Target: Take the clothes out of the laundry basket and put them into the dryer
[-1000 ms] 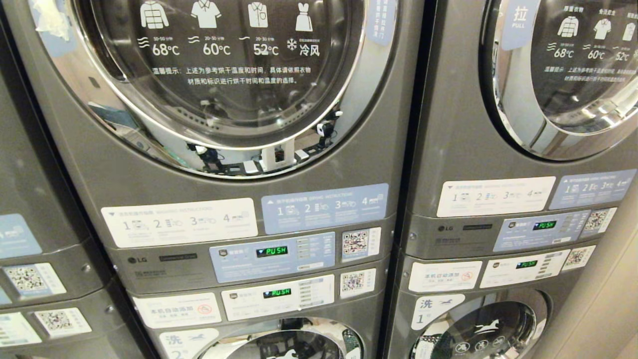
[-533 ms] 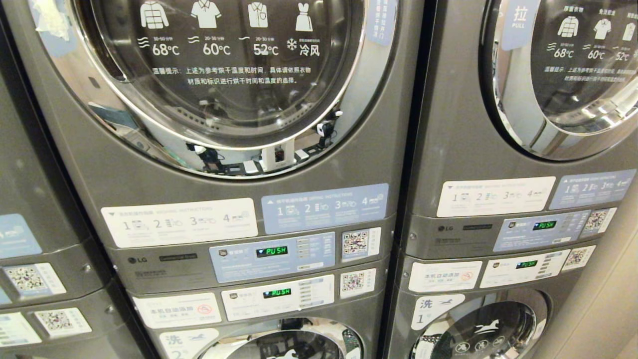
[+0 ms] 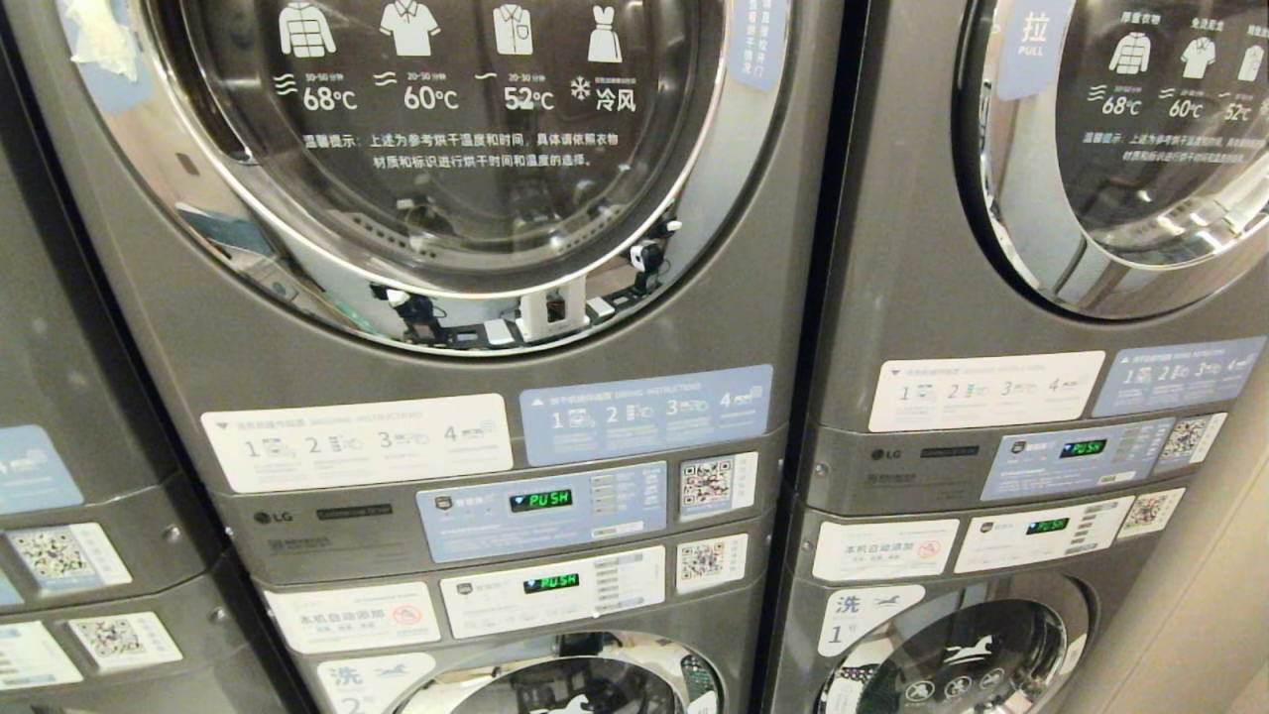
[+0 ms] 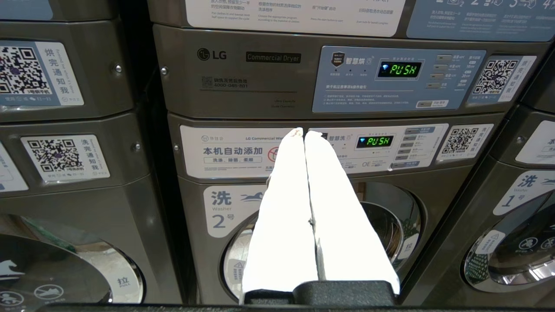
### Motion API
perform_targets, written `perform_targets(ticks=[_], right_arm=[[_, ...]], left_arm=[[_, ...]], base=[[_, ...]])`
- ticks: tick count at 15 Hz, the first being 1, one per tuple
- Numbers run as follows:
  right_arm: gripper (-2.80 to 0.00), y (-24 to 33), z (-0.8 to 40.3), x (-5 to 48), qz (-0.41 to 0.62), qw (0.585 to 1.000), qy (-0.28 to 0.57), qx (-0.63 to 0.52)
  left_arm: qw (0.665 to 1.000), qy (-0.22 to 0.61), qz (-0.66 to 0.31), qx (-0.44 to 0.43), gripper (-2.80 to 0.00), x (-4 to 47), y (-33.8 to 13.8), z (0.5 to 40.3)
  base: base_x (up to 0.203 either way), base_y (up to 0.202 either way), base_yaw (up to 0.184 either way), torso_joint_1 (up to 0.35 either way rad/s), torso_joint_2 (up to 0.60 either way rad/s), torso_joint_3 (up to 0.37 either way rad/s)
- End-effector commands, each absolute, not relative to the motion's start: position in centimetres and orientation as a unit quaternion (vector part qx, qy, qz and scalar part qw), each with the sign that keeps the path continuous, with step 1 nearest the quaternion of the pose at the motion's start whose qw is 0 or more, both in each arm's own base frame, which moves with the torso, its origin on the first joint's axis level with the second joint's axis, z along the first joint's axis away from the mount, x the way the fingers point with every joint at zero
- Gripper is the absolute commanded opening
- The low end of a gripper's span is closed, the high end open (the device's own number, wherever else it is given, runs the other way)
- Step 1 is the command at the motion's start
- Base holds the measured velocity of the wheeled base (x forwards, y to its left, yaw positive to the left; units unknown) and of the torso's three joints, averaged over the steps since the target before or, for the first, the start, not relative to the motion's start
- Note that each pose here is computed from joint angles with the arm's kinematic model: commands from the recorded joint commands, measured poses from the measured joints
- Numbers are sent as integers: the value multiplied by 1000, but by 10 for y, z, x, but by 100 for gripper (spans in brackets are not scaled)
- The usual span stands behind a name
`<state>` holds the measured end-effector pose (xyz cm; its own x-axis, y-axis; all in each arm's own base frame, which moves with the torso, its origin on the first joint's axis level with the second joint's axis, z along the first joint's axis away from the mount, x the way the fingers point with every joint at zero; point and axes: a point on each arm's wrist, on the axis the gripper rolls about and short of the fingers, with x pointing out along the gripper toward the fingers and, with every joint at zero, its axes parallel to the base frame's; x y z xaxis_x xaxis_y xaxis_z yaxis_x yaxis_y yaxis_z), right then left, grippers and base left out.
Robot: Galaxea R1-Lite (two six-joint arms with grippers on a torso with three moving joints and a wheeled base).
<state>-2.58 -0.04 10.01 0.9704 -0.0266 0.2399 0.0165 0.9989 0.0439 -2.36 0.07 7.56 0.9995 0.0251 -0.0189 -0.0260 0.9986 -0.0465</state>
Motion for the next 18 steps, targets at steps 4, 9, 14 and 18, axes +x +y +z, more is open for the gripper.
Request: perform_targets(ticks=[4, 9, 14, 18], right_arm=[[-280, 0, 89, -22, -12, 994, -102, 21], [-280, 0, 89, -22, -11, 995, -102, 21], [-280, 0, 89, -22, -11, 995, -102, 21], [-280, 0, 89, -22, -12, 994, -103, 21]], left_arm=[[1000, 9, 13, -24, -280, -24, 1, 75], [1000, 9, 12, -24, -280, -24, 1, 75], [1000, 9, 13, -24, -280, -24, 1, 75], [1000, 8, 13, -24, -280, -24, 1, 76]], base=[[0, 0, 0, 0, 0, 0], [0, 0, 0, 0, 0, 0], [0, 0, 0, 0, 0, 0], [0, 0, 0, 0, 0, 0]])
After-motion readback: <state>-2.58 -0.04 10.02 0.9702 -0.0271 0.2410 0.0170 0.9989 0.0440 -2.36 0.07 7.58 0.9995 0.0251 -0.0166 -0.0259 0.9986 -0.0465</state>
